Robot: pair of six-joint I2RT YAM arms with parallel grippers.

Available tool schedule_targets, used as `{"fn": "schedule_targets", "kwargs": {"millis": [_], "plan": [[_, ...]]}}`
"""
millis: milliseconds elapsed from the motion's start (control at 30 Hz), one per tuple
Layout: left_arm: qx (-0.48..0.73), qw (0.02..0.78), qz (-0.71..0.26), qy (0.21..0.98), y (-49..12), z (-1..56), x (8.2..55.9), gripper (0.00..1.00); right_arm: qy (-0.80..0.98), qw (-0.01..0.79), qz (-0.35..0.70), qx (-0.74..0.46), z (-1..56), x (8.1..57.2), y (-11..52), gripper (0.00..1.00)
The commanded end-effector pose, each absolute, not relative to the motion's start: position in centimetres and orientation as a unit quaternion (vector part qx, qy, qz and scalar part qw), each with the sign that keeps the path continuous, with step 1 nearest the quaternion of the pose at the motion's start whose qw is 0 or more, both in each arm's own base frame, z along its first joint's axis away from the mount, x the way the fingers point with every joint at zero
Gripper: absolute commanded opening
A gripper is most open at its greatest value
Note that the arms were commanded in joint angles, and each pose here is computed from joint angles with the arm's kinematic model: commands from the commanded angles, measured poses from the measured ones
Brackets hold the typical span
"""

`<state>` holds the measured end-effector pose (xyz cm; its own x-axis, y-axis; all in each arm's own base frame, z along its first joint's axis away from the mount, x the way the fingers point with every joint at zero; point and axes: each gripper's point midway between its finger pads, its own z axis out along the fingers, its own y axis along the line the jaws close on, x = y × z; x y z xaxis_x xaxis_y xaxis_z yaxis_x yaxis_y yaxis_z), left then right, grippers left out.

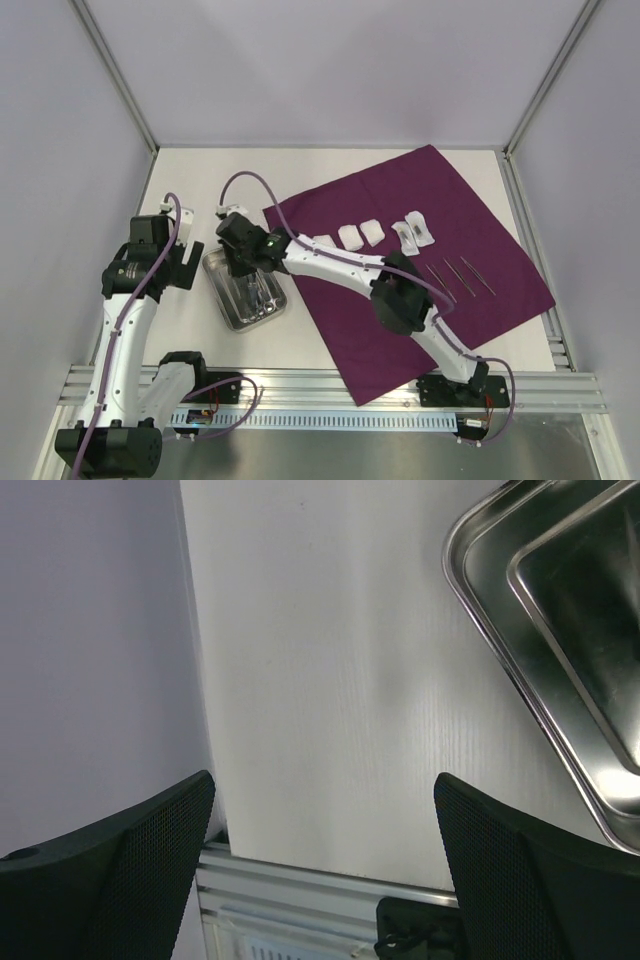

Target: Prepare the surgical pack

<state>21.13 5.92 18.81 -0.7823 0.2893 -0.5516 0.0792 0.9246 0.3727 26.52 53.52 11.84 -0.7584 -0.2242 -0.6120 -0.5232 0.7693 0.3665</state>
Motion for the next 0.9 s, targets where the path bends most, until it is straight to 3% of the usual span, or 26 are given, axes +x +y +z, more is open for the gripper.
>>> {"fn": "schedule_targets", "kwargs": {"millis": [0,433,767,867], "plan": [[0.072,0.339,0.184,0.920,6.6,20.1,21.5,1.00,0.907,0.282,0.255,-0.184,10.2,26.6,55.3,0.00],[0.082,0.338,0.171,0.922,6.1,19.8,21.6,1.00,0.922,0.289,0.170,-0.195,4.5,23.9,54.1,0.02],[0.086,0.346,0.168,0.919,5.9,19.7,21.3,1.00,0.928,0.287,0.167,-0.172,2.7,24.0,54.0,0.12],[0.087,0.347,0.167,0.919,5.9,19.8,21.3,1.00,0.926,0.287,0.175,-0.171,3.3,24.0,54.2,0.21]]}}
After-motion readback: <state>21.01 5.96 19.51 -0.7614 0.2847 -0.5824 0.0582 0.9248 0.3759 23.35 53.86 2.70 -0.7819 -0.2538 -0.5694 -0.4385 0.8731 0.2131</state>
